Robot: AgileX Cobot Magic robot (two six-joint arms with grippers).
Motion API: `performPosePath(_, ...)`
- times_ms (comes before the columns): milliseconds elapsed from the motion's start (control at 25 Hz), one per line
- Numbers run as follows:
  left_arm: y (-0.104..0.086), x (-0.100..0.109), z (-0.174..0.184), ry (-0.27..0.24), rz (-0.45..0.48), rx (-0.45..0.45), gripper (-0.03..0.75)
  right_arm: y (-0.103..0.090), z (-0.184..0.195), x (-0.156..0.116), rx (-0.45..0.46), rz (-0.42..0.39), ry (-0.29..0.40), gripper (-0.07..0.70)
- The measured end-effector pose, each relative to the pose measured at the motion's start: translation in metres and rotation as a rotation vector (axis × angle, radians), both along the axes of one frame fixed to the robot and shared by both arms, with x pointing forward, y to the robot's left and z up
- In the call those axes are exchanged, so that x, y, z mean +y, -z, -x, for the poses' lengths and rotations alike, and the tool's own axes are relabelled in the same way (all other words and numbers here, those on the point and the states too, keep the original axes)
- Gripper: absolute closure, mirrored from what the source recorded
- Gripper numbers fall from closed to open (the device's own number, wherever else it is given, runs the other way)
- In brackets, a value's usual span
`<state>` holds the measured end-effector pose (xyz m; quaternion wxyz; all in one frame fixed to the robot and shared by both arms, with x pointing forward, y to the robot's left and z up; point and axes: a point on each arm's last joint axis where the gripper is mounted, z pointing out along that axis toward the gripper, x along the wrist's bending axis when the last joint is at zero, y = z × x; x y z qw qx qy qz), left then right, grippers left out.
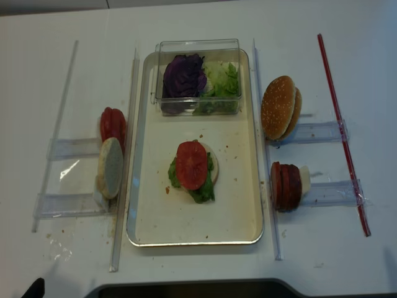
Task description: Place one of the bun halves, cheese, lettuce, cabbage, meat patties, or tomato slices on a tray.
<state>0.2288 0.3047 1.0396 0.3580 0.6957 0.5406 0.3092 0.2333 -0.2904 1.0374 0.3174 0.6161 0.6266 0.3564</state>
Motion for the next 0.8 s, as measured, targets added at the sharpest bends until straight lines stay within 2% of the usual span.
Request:
performPosePath(160, 0.0, -0.0006, 0.0002, -0.051, 0.0, 0.0, 0.223, 0.0, 0.0, 0.0, 0.0, 0.0, 0.0, 0.057)
performPosePath(400, 0.0, -0.002, 0.0007, -0.184, 0.0, 0.0, 0.223, 0.0, 0.0, 0.0, 0.0, 0.0, 0.0, 0.057)
performPosePath(800, 0.0001, -0.0022, 0.0008, -0.194, 0.002, 0.002, 0.223, 0.0, 0.0, 0.0, 0.0, 0.0, 0.0, 0.057)
